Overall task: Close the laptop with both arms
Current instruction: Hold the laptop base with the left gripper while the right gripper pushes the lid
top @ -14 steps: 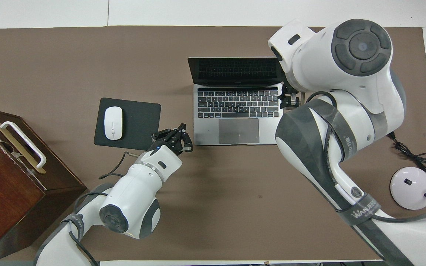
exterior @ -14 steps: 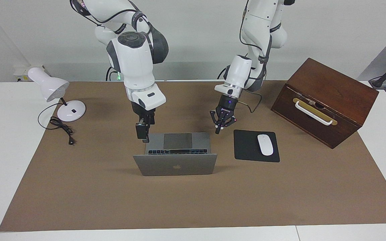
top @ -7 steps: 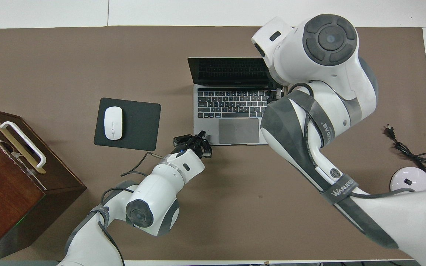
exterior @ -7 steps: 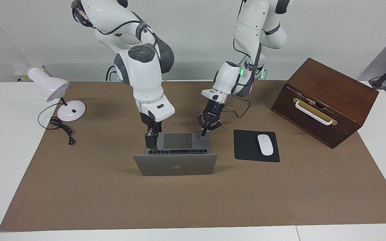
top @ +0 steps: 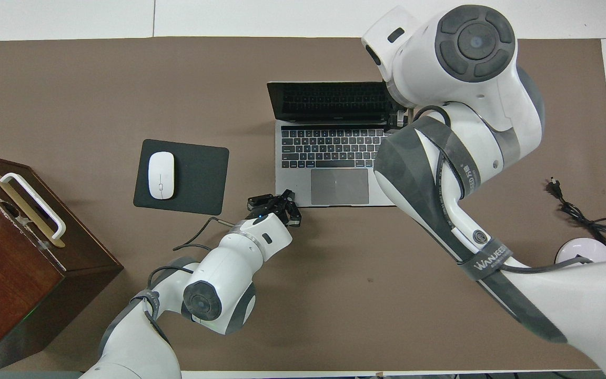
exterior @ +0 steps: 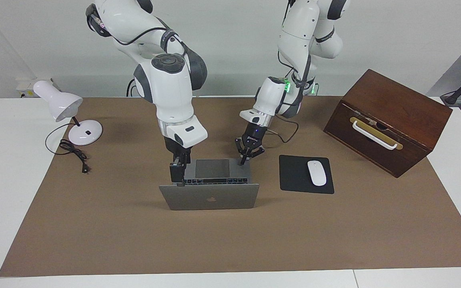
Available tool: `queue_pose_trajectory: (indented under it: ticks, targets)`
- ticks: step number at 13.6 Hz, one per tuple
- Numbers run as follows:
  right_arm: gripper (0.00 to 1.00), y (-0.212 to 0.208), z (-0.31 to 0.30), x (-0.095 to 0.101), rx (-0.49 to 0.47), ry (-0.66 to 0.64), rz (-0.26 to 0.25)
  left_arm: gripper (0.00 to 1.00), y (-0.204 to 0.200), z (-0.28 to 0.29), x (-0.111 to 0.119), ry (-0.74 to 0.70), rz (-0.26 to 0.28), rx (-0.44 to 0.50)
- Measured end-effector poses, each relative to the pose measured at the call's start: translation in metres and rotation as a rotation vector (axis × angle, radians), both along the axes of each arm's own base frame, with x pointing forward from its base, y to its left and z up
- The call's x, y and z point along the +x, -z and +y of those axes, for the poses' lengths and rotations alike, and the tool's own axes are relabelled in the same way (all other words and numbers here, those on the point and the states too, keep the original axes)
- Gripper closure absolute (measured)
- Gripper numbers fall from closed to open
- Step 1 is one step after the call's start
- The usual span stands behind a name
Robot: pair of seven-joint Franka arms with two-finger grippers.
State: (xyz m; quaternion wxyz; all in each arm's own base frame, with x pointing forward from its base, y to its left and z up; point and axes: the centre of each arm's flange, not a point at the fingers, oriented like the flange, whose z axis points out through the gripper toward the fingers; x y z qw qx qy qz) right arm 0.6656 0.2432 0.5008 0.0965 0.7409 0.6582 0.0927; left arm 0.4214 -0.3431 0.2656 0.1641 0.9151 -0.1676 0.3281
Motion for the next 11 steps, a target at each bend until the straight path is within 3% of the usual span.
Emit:
queue_pose_trajectory:
  ticks: [4, 11]
  targets:
    - [0.0, 0.014, 0.025, 0.004, 0.063, 0.053, 0.02, 0.99, 0.0, -0.004, -0.003, 0.027, -0.009, 0.01]
    - [0.0, 0.025, 0.018, 0.012, 0.07, 0.067, 0.035, 0.99, 0.001, -0.003, -0.003, 0.125, -0.049, 0.056]
